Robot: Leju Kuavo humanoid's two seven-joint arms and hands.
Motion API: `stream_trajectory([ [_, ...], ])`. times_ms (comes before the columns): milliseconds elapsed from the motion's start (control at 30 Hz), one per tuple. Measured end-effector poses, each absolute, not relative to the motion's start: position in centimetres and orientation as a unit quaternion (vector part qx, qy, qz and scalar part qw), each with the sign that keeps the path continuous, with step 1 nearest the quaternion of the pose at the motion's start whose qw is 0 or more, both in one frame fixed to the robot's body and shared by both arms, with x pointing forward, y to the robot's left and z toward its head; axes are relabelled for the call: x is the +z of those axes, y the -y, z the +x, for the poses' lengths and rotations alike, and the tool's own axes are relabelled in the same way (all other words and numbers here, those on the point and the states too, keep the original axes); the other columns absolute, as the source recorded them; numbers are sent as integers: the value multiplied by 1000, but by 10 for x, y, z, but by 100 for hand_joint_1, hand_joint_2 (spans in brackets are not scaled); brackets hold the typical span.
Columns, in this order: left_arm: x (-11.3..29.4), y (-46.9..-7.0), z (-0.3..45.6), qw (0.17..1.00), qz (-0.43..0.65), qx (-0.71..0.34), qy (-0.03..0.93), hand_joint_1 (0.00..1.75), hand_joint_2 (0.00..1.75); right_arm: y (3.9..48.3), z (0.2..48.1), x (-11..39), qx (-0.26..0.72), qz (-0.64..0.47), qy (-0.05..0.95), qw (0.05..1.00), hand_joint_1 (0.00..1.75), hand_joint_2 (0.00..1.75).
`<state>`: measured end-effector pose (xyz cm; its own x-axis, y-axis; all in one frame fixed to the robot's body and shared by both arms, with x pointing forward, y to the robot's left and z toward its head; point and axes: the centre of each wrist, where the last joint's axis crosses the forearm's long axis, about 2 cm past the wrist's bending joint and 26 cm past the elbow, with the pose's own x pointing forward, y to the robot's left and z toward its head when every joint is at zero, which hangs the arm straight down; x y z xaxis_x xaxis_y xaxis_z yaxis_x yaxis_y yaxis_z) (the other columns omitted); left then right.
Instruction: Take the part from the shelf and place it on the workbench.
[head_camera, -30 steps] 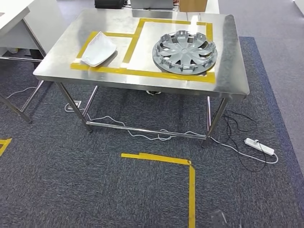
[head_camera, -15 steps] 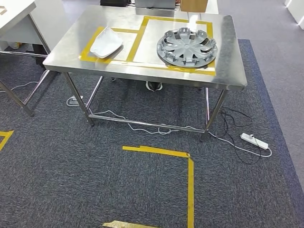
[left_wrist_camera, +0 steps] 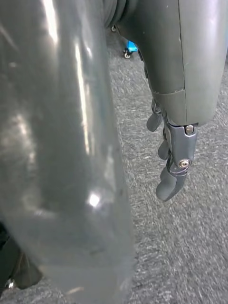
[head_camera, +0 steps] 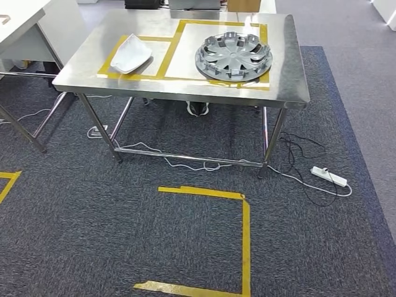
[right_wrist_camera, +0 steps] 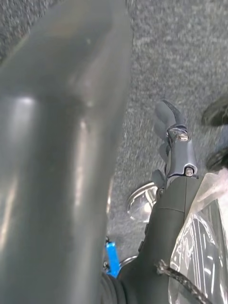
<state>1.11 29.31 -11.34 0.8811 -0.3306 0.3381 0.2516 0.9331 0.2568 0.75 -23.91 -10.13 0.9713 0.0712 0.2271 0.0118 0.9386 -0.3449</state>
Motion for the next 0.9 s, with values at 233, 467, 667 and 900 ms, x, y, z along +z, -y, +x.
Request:
stream_trajectory([
  [233, -113, -291, 10, 965, 101, -151, 191, 0, 0, 239, 9, -101, 2, -174, 116, 978, 0, 0],
  [467, -113, -291, 11, 964, 101, -152, 192, 0, 0, 239, 9, -102, -2, -174, 114, 978, 0, 0],
  [667, -113, -291, 11, 965, 97, -152, 191, 0, 0, 239, 9, -102, -3, -174, 114, 978, 0, 0],
  [900, -114, -287, 11, 968, 72, -150, 186, 0, 0, 239, 9, -102, -4, -168, 119, 979, 0, 0],
])
